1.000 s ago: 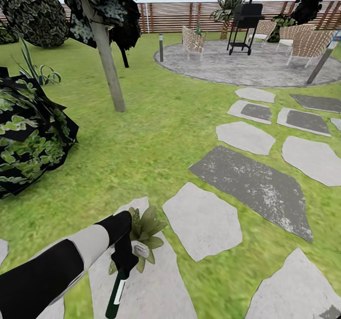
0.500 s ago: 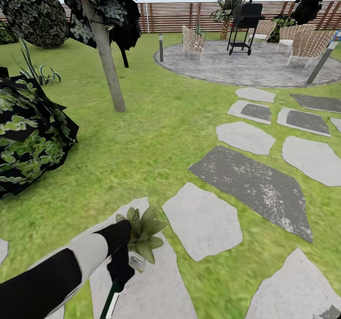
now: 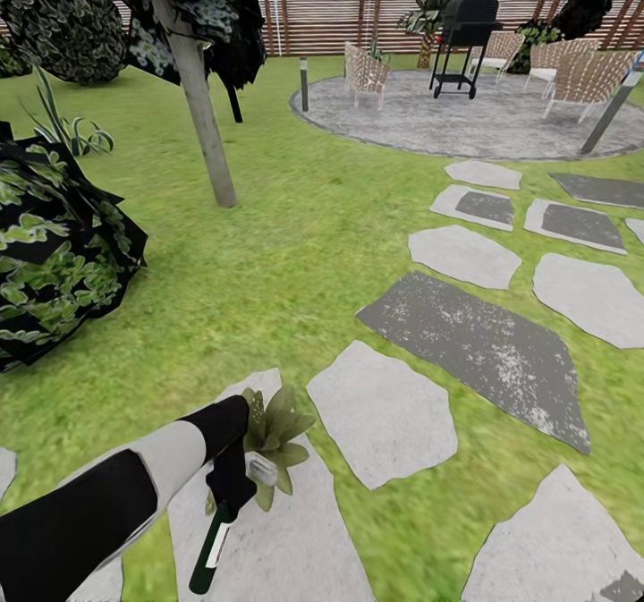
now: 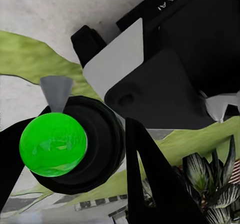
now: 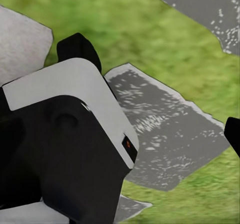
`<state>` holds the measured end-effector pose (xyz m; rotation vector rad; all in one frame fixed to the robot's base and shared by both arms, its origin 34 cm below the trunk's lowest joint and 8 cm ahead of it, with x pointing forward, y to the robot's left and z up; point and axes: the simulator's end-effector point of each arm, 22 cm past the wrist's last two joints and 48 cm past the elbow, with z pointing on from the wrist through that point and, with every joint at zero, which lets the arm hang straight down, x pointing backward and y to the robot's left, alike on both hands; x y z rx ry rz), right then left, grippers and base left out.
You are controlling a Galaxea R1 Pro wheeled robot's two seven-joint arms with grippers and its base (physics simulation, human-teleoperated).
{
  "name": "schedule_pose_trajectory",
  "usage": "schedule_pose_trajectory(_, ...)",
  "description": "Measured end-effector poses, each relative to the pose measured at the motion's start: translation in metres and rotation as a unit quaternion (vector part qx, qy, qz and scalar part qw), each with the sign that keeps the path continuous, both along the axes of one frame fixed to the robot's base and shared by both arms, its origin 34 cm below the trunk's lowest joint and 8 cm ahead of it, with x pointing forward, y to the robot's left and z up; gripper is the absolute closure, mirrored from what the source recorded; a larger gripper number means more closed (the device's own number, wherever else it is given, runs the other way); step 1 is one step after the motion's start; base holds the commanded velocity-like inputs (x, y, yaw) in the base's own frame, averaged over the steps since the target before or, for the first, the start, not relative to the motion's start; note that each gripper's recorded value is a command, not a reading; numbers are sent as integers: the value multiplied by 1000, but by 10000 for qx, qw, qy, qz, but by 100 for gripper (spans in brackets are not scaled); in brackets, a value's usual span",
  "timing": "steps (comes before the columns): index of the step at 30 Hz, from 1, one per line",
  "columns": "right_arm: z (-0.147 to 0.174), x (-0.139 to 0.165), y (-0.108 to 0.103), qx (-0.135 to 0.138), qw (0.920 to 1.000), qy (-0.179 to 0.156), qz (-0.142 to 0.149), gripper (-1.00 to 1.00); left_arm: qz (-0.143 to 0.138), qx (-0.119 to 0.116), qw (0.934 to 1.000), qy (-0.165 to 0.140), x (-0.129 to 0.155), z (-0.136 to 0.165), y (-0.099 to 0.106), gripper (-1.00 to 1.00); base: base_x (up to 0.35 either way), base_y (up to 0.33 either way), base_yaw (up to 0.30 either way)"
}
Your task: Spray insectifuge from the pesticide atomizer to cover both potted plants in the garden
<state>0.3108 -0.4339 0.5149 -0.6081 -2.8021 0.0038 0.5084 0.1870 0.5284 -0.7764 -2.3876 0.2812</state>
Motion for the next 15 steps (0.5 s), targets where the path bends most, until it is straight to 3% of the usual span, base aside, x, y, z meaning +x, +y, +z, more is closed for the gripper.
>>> schedule_pose_trajectory(15, -1, -1, 0, -2, 10000, 26, 1, -100, 2, -11, 9997, -246, 33, 10, -1, 100, 20, 0, 0)
